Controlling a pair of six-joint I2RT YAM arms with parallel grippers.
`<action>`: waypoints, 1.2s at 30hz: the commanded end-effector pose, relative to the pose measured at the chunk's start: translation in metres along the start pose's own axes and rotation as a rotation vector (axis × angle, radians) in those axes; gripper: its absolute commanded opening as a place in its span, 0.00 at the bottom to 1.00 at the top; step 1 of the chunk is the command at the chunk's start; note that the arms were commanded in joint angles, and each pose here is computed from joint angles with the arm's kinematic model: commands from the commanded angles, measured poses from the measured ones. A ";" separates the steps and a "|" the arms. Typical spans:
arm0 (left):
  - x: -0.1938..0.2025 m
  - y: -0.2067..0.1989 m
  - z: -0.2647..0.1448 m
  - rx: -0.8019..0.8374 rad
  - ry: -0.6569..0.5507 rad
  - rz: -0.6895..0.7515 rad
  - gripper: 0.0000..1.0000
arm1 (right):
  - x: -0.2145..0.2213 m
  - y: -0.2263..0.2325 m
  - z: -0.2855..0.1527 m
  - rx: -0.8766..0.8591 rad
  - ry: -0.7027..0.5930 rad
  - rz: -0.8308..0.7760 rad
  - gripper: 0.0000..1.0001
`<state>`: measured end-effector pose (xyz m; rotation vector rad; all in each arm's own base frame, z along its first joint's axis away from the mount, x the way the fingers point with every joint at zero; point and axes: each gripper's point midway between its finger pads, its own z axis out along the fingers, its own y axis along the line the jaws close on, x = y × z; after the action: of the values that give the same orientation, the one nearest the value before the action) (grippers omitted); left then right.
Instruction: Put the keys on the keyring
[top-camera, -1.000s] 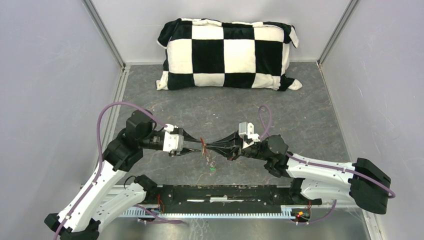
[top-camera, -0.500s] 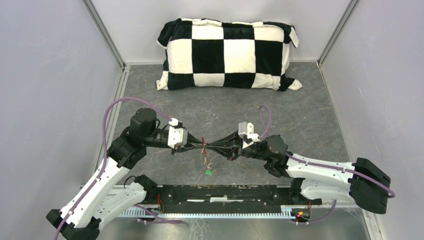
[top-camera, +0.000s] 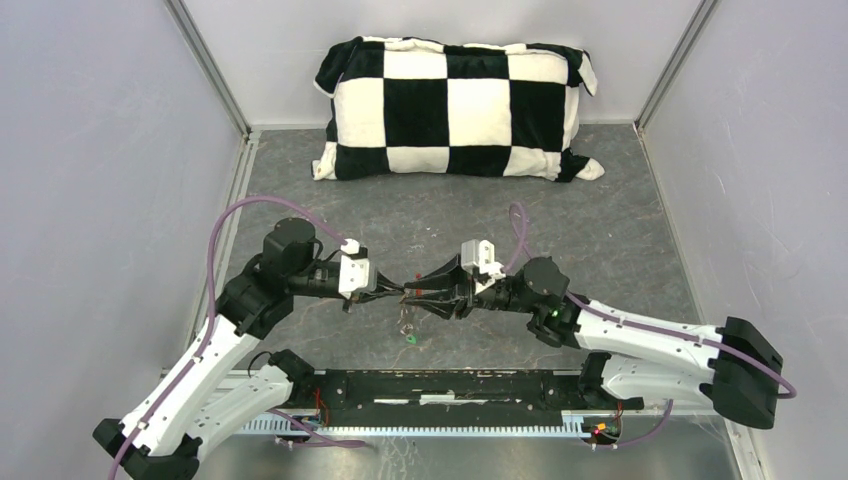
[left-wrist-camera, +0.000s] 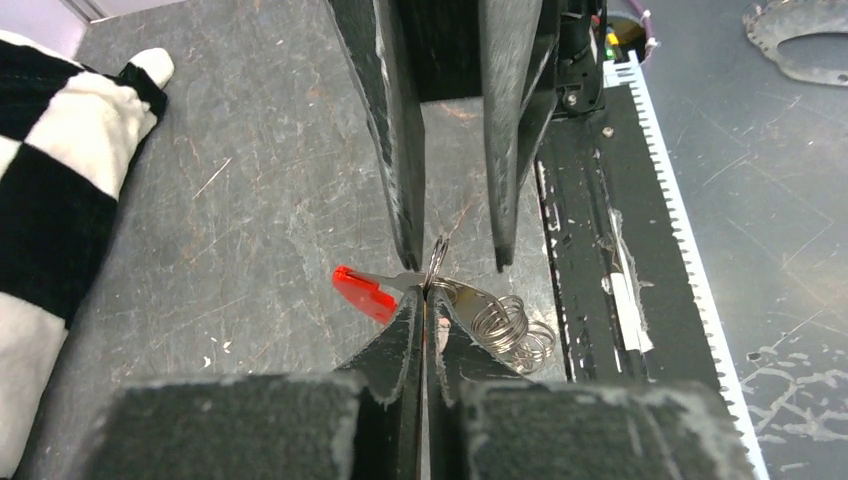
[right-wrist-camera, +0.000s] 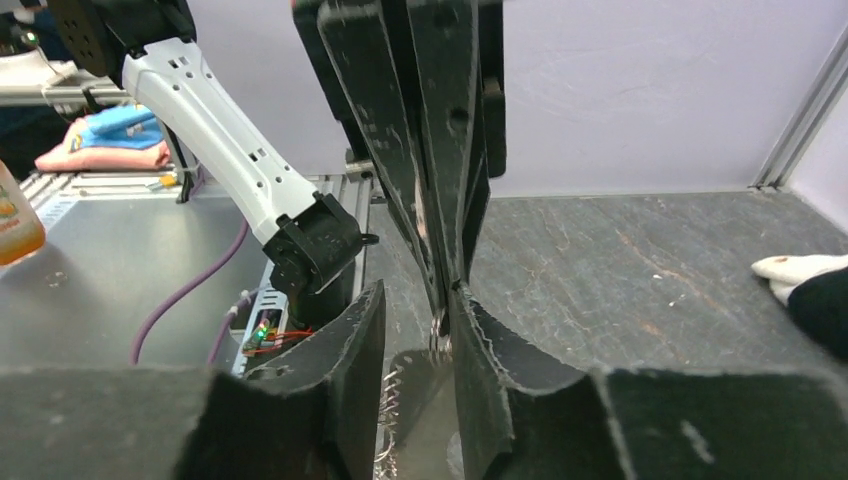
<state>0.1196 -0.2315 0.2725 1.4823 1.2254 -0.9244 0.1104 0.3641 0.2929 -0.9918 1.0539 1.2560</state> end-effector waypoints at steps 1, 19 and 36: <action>0.000 0.006 -0.004 -0.017 0.029 0.091 0.02 | -0.014 0.007 0.000 -0.078 0.129 -0.112 0.39; -0.002 0.013 -0.005 -0.008 0.069 0.151 0.02 | 0.004 -0.015 0.002 -0.128 0.644 -0.100 0.44; -0.007 0.010 -0.006 0.006 0.049 0.175 0.02 | 0.004 -0.033 0.015 -0.033 0.642 -0.087 0.27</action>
<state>0.1283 -0.2248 0.2607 1.5891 1.2166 -0.8118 0.1341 0.3678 0.2718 -1.5677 1.4867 0.9049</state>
